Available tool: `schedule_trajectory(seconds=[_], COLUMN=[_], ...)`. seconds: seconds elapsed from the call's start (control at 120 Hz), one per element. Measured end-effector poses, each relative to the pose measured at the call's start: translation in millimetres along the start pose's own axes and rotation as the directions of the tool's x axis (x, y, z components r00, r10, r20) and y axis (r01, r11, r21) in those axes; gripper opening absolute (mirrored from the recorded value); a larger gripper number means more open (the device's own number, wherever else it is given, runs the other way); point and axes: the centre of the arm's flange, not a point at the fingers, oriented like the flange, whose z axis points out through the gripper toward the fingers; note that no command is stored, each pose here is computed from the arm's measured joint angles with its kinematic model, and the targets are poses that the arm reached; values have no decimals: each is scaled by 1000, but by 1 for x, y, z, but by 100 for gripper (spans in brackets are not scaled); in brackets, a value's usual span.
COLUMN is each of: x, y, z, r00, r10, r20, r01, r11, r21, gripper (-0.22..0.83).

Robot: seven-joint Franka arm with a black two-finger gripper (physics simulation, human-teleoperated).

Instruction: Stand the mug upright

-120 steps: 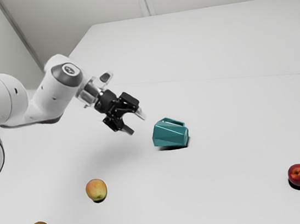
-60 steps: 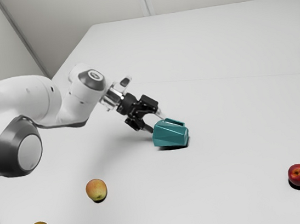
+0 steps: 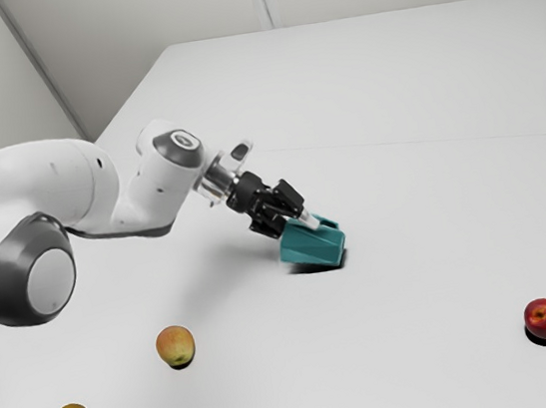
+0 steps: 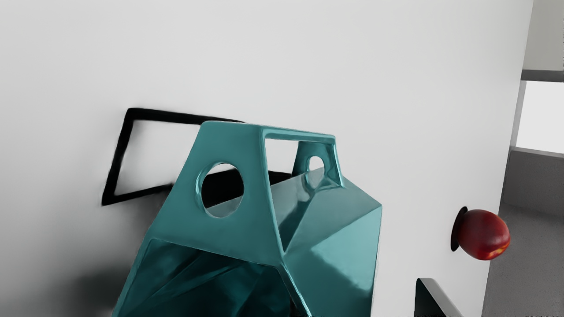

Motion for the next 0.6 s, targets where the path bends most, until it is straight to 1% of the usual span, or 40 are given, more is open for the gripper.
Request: schedule_trajectory(seconds=[0.133,0.242,0.308,0.5,0.558,0.6], x=[1,3,4,4,1,-5], y=[9,18,22,28,46,67], z=[2,5,6,3,-4,-10], r00=[1000,1000,1000,1000,999,997], r10=[6,12,15,3,31,77], r20=[5,12,14,16,13,16], r01=[-6,-12,-15,-3,-31,-78], r11=[1000,1000,1000,1000,1000,996], r21=[-7,-12,-14,-12,1,42], gripper=[0,-8,-11,-14,-14,-15])
